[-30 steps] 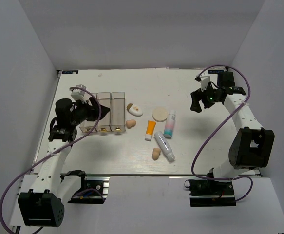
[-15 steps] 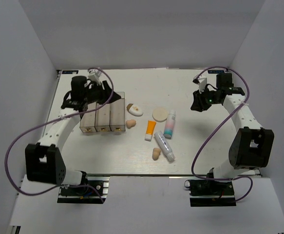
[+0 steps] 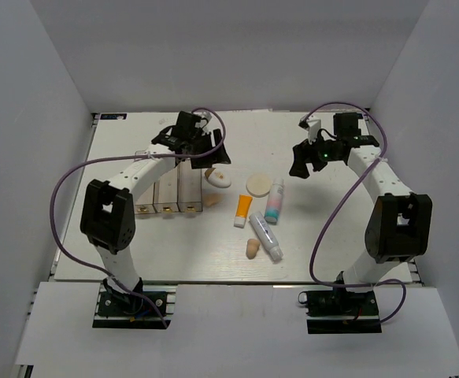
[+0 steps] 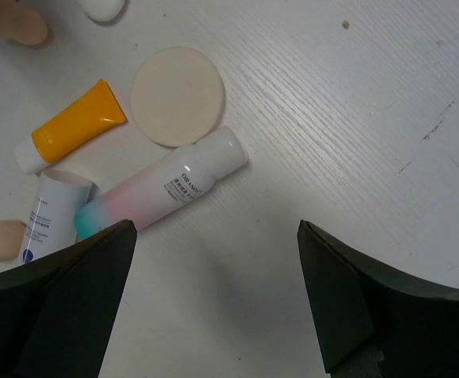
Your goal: Organize the makeup
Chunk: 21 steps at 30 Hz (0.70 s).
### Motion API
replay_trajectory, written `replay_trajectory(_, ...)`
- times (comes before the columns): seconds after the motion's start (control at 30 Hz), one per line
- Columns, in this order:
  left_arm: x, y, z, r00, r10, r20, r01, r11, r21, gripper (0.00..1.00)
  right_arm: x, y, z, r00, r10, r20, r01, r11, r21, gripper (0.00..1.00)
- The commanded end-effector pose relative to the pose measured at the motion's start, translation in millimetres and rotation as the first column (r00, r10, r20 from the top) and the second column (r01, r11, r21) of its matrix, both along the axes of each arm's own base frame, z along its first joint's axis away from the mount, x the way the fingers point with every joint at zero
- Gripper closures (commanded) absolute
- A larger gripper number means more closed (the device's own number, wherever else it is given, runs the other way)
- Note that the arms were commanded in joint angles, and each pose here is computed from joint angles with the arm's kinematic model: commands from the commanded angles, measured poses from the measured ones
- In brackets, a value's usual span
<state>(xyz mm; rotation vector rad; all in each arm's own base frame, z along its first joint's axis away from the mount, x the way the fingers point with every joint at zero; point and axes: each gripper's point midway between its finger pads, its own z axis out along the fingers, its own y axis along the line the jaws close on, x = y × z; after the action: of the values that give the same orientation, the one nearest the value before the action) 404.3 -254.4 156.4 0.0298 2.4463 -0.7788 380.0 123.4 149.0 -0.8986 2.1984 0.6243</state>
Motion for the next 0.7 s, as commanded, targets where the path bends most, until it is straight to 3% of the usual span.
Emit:
replay_trajectory(0.0, 3.6, -5.6, 14.2, 0.999, 0.042, 0.027, -0.044, 0.997, 0.068, 0.20, 17.4, 14.8, 22.7, 0.997, 0.020, 0.076, -0.022, 0.999, 0.029, 0.11)
replay_trajectory(0.1, -7.4, -15.8, -2.2, 0.998, -0.066, 0.015, 0.062, 0.980, 0.190, 0.25, 19.1, 17.5, 17.2, 0.997, 0.031, 0.075, -0.032, 0.999, 0.023, 0.11)
replay_trajectory(0.23, -26.9, -17.8, -21.9, 0.966, -0.257, -0.023, 0.251, 0.910, 0.331, 0.45, 17.7, 17.3, 11.8, 0.997, 0.039, 0.069, -0.040, 0.999, 0.022, 0.15)
replay_trajectory(0.27, -29.8, -20.0, -24.4, 0.959, -0.283, -0.026, 0.274, 0.896, 0.350, 0.49, 16.4, 17.6, 10.7, 0.997, 0.044, 0.066, -0.045, 0.999, 0.027, 0.19)
replay_trajectory(0.3, -32.3, -20.9, -29.2, 0.947, -0.320, -0.028, 0.307, 0.874, 0.378, 0.52, 14.3, 17.0, 6.9, 0.997, 0.052, 0.055, -0.053, 0.998, 0.027, 0.31)
replay_trajectory(0.4, -31.9, -19.6, -35.6, 0.937, -0.347, -0.037, 0.329, 0.844, 0.424, 0.63, 7.6, 21.3, 5.6, 0.997, 0.073, 0.039, -0.075, 0.996, 0.049, 0.53)
replay_trajectory(0.5, -35.5, -16.5, -52.4, 0.930, -0.360, -0.080, 0.352, 0.802, 0.483, 0.63, 3.7, 21.5, 4.8, 0.997, 0.075, 0.036, -0.077, 0.996, 0.053, 0.60)
replay_trajectory(0.67, -36.0, -6.6, -67.9, 0.935, -0.339, -0.108, 0.334, 0.734, 0.591, 0.51, 1.0, 16.9, 1.6, 0.998, 0.060, 0.036, -0.062, 0.997, 0.040, 0.49)
